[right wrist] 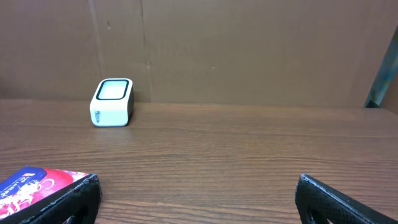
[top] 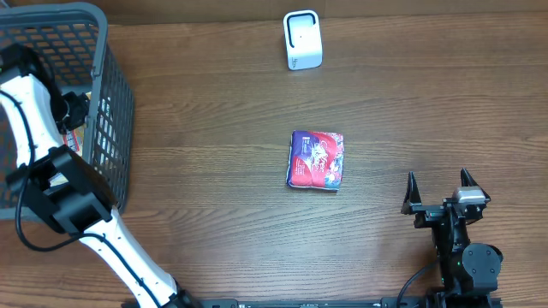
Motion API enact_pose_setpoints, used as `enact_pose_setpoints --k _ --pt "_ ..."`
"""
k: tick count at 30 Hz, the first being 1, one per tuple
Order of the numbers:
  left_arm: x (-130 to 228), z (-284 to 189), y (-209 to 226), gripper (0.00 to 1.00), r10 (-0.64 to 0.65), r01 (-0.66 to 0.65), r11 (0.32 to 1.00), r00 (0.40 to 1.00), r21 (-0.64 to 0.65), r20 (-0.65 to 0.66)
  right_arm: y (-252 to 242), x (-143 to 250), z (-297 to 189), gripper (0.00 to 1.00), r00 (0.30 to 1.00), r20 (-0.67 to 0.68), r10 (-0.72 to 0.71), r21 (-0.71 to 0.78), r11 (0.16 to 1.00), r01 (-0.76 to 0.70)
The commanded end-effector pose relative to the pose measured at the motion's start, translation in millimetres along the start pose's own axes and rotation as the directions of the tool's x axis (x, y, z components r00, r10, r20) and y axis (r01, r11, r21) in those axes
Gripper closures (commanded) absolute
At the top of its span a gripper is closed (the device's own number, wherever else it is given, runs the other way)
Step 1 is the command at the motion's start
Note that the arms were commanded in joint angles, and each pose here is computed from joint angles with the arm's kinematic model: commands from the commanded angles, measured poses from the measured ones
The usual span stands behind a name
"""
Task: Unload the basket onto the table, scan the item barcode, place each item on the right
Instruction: 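Grasp the yellow wet-wipe pack in the basket with the left gripper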
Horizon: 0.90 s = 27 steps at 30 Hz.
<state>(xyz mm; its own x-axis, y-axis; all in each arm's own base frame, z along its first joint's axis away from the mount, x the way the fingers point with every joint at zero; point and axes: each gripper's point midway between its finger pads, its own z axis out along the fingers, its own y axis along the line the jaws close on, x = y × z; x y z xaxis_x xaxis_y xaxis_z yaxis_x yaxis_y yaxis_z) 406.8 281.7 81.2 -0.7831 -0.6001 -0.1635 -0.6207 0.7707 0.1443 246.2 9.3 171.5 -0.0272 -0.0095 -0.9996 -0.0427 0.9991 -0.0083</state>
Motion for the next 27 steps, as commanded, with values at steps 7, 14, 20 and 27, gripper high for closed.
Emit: enact_pose_setpoints --k 7,14,20,27 --pt "33 52 39 0.14 -0.048 0.017 0.972 0.991 -0.234 -0.126 -1 2 0 0.00 1.000 0.003 0.000 0.005 1.000 0.000" --pt "46 70 46 0.60 -0.064 0.025 0.971 0.985 -0.236 -0.159 -1 2 0 0.00 1.000 0.003 0.000 0.005 1.000 0.000" --pt "49 67 46 0.96 -0.061 0.018 0.971 0.983 -0.237 -0.174 -1 2 0 0.00 1.000 0.003 0.000 0.005 1.000 0.000" --pt "20 8 37 0.96 -0.108 0.097 0.977 0.993 -0.189 -0.052 -1 2 0 0.00 1.000 0.003 0.000 0.005 1.000 0.000"
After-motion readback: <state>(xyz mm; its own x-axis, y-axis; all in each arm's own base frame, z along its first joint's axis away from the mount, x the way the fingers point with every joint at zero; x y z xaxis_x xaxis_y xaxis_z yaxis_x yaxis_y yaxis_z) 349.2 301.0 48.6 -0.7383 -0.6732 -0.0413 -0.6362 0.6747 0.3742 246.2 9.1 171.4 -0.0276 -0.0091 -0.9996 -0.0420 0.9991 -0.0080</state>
